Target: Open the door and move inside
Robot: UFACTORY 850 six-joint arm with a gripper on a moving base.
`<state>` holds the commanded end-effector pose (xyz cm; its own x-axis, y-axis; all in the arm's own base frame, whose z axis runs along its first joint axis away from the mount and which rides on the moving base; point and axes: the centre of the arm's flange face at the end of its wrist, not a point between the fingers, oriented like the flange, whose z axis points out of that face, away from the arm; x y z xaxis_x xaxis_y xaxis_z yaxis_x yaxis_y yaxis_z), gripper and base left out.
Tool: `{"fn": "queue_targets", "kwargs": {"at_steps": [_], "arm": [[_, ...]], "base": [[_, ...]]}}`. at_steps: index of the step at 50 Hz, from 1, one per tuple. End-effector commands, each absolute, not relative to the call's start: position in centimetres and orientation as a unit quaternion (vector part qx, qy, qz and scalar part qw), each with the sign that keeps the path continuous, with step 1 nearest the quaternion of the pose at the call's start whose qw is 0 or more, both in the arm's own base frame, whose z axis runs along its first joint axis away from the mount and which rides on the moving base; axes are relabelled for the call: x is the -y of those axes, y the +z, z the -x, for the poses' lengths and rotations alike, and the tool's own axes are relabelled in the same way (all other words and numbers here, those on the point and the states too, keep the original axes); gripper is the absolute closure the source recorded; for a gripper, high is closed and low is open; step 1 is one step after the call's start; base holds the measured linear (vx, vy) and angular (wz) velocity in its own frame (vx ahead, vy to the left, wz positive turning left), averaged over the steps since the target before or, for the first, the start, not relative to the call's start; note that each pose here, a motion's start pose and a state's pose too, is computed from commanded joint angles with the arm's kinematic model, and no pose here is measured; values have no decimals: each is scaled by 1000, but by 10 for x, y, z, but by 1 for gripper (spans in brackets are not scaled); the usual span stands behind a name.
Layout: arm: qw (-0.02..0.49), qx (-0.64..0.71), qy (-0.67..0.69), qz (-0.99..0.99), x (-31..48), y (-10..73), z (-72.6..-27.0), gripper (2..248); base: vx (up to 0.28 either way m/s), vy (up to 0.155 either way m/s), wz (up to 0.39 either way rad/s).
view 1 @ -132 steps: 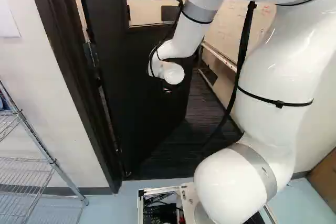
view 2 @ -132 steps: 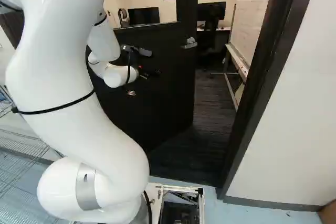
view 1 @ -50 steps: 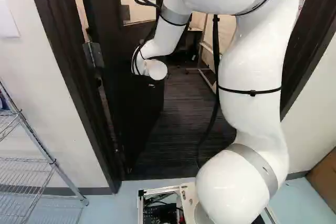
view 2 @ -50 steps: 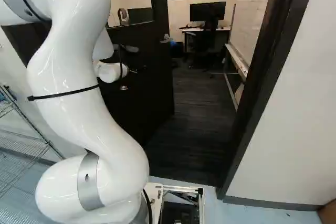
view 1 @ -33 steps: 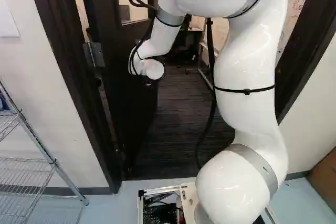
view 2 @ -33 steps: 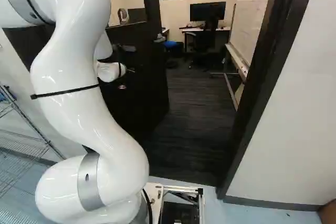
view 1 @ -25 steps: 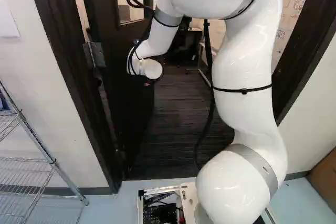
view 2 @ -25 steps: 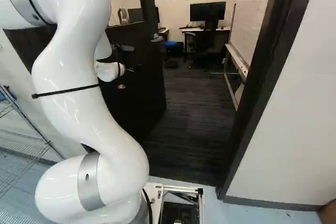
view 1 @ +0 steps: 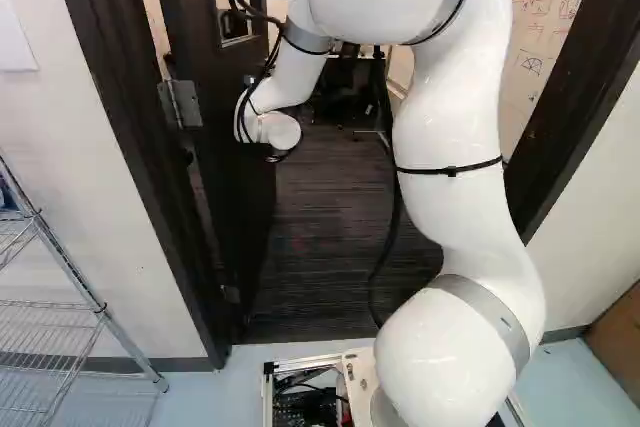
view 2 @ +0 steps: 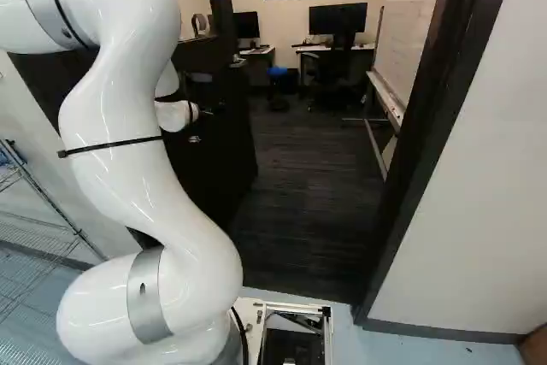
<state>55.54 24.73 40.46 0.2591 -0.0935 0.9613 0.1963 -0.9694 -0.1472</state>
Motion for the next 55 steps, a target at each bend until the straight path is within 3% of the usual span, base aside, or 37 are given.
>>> {"fn": "queue_targets", "kwargs": {"at_steps": [55], "arm": [[135, 90, -614, 772, -276, 402, -568, 3]], "base": [[0, 0, 0]]}}
